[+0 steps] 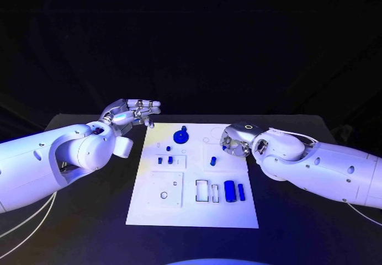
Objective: Assemble the parts on the task board
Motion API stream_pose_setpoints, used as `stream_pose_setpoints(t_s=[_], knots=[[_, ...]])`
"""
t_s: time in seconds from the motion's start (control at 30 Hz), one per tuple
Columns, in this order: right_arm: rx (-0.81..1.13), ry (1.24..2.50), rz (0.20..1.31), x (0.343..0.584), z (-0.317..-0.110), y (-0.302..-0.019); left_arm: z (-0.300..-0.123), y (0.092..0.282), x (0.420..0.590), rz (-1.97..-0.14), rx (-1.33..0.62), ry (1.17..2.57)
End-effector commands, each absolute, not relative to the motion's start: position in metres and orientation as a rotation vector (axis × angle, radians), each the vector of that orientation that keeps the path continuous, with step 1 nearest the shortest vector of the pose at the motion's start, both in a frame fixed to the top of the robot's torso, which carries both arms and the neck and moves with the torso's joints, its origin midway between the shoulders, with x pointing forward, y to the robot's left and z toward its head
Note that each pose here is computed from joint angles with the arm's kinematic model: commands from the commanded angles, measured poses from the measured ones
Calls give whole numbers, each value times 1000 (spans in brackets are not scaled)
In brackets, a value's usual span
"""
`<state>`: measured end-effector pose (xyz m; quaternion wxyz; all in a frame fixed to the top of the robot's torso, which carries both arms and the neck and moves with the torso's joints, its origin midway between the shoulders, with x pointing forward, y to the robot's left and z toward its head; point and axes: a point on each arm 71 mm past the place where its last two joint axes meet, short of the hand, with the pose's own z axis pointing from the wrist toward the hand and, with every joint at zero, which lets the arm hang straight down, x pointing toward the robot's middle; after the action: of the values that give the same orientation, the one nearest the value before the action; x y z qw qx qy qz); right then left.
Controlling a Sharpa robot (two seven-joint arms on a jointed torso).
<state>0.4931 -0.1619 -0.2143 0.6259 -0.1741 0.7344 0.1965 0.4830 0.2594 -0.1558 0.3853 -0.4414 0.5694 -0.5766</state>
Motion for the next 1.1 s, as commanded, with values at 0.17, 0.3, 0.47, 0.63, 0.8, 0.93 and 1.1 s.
stream_pose_setpoints(t_s=[0.17, 0.3, 0.47, 0.63, 0.8, 0.93, 1.1], knots=[[-436, 1749, 418, 491, -225, -161, -154, 257, 483, -1487, -1122, 1447], [-441, 1758, 414, 490, -226, -161, -154, 257, 483, -1483, -1120, 1449], [-442, 1755, 416, 489, -226, -161, -155, 257, 483, -1480, -1120, 1451], [-426, 1722, 430, 489, -224, -161, -155, 256, 483, -1479, -1120, 1454], [-403, 1676, 449, 488, -220, -161, -155, 256, 483, -1477, -1122, 1458], [-385, 1653, 459, 488, -218, -163, -156, 257, 484, -1475, -1124, 1460], [-365, 1628, 478, 487, -214, -166, -156, 258, 484, -1470, -1127, 1463]])
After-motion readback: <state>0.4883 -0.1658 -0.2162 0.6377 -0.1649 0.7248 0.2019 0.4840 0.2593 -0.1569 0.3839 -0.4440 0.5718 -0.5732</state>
